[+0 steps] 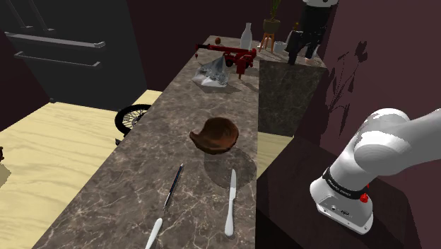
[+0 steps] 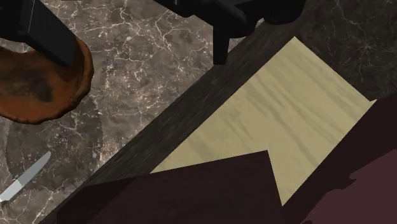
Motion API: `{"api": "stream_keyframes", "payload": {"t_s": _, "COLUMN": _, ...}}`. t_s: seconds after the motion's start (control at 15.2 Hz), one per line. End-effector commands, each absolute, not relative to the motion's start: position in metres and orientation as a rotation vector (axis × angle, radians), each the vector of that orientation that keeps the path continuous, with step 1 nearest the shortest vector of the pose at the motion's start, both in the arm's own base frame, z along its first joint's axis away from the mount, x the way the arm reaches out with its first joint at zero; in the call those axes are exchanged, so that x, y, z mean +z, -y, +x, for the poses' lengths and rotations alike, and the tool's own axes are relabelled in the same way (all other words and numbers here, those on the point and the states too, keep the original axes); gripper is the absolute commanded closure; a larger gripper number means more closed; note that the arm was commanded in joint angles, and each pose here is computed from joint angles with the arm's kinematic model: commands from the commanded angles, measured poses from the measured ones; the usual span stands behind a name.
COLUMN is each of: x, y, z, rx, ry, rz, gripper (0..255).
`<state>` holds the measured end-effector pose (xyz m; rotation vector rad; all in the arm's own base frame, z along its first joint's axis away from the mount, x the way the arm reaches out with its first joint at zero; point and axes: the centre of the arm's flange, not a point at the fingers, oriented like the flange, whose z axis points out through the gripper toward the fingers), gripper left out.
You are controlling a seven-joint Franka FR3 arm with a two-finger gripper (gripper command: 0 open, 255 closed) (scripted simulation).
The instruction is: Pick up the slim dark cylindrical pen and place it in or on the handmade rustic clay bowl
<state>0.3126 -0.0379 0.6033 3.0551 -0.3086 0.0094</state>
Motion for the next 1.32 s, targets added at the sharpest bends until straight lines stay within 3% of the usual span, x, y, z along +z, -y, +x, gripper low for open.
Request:
{"api": "stream_keyframes", "payload": {"t_s": 0.0, "x": 0.603, "y": 0.038, "z": 0.313, "rx": 0.009, "ry": 0.309, "rz": 3.055, "gripper": 0}}
{"api": "stream_keyframes", "payload": {"t_s": 1.25, "x": 0.494, "y": -0.089, "z": 0.483, "rx": 0.042, "ry": -0.833, "rz": 2.973, "gripper": 0}}
